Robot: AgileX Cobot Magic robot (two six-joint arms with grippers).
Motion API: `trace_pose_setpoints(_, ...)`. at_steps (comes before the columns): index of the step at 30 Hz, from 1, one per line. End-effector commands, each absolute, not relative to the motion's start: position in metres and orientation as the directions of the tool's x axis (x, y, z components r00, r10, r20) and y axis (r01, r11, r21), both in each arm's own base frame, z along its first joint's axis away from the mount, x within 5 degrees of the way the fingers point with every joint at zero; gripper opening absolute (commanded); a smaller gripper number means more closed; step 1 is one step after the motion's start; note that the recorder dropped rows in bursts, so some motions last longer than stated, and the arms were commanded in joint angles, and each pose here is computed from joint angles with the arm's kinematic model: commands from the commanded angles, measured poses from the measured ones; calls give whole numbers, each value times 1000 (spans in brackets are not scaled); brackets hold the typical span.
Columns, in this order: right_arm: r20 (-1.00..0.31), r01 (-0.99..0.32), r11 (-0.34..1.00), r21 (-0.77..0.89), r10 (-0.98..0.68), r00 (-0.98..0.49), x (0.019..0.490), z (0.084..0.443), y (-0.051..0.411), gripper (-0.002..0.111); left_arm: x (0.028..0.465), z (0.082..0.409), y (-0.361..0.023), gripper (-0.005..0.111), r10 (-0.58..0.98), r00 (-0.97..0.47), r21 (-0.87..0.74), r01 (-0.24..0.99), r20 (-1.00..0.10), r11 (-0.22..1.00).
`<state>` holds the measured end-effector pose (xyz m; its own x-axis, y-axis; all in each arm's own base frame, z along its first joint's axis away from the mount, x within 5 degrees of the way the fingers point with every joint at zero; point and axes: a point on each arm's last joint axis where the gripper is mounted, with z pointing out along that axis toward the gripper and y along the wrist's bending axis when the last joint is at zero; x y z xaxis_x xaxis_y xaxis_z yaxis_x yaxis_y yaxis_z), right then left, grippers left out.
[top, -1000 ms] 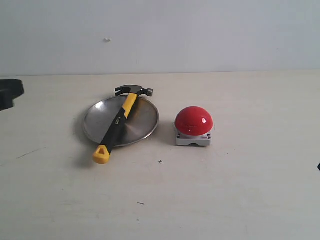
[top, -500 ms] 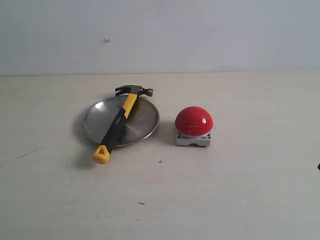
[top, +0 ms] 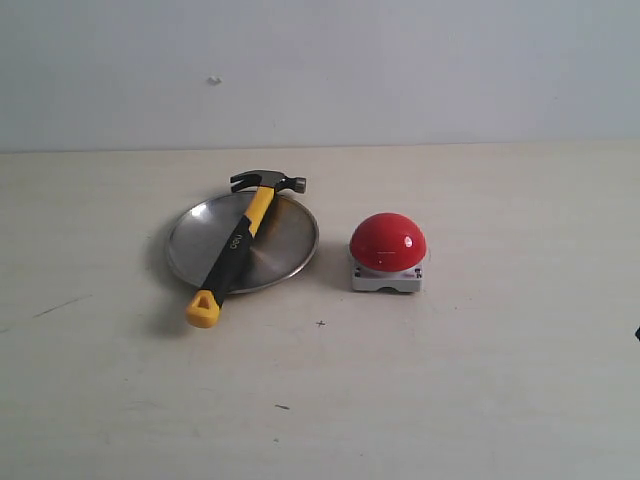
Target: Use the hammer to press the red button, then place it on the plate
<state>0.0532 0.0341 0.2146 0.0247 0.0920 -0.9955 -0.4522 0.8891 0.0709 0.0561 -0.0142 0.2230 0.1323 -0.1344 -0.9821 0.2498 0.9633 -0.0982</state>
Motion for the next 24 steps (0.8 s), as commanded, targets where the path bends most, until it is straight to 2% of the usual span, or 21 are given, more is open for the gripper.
trace_pose_setpoints(1,-996,-450,890,70,89,22,53,213,34,0,54,220,-13,0,-86,151,-49,233,-985,971)
trace_pose_setpoints(7,-996,-450,890,70,89,22,53,213,34,0,55,206,-12,0,-29,-3,-28,213,-1000,977)
trace_pose_setpoints(16,-996,-450,890,70,89,22,53,213,34,0,55,198,-11,0,-57,-97,-75,195,-994,978)
trace_pose_setpoints(24,-996,-450,890,70,89,22,53,213,34,0,55,188,-2,0,-79,-196,-86,30,-977,996)
